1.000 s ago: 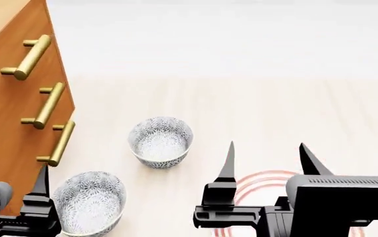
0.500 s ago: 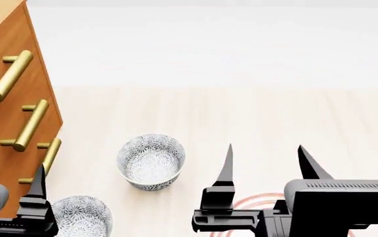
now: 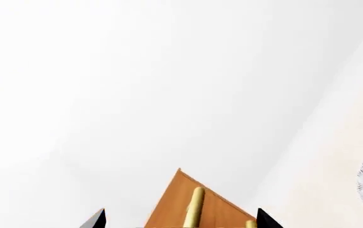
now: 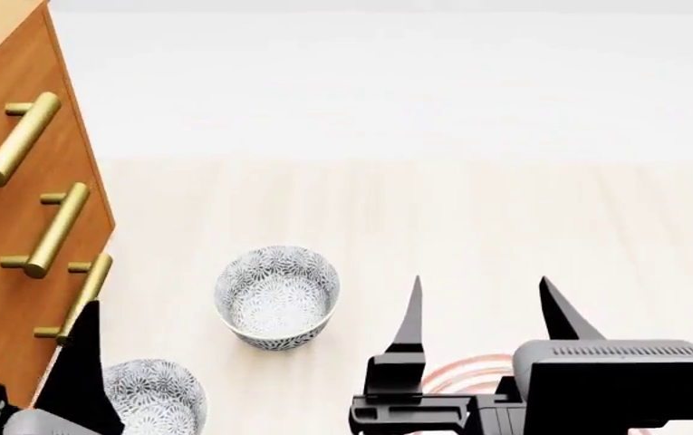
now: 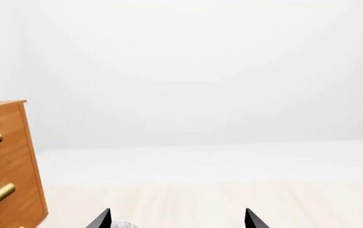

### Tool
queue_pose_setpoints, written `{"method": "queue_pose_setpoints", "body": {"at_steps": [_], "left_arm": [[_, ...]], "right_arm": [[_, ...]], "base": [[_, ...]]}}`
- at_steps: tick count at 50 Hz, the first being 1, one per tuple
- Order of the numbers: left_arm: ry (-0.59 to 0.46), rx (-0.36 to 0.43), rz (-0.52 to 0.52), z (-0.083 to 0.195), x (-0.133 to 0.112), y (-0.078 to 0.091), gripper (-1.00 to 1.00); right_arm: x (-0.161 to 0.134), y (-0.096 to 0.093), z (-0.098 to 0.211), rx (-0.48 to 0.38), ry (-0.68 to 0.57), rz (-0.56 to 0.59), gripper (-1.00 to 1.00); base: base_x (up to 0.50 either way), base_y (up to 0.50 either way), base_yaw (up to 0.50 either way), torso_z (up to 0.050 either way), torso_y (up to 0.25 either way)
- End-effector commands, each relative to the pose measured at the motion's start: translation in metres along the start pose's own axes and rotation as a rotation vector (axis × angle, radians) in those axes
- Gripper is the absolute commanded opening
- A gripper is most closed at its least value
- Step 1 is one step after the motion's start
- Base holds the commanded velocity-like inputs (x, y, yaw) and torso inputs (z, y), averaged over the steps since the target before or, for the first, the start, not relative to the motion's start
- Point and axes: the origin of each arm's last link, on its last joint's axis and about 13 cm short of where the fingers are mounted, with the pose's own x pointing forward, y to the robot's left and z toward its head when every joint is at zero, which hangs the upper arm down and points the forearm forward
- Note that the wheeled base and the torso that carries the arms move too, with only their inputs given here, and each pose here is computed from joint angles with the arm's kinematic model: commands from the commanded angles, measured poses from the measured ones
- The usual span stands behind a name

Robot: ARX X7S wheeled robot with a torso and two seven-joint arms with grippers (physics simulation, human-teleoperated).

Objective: Open the top drawer of the cabinet.

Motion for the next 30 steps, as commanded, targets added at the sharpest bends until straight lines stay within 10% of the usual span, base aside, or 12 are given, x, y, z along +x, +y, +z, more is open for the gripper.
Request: {"method": "queue_pose_setpoints", "body": {"at_steps": [1,30], "left_arm": [[-0.14,0.331,0.093,-0.008,-0.006,0.002,1.0],[-0.056,0.411,0.1,-0.027,0.052,0.006,1.0]], "right_arm": [[-0.001,-0.001,-0.002,-0.007,0.0,0.002,1.0],[0.0,-0.003,-0.008,-0.012,-0.001,-0.01,1.0]], "base": [[0.0,0.0,0.0,0.0,0.0],[0.0,0.0,0.0,0.0,0.0]]}}
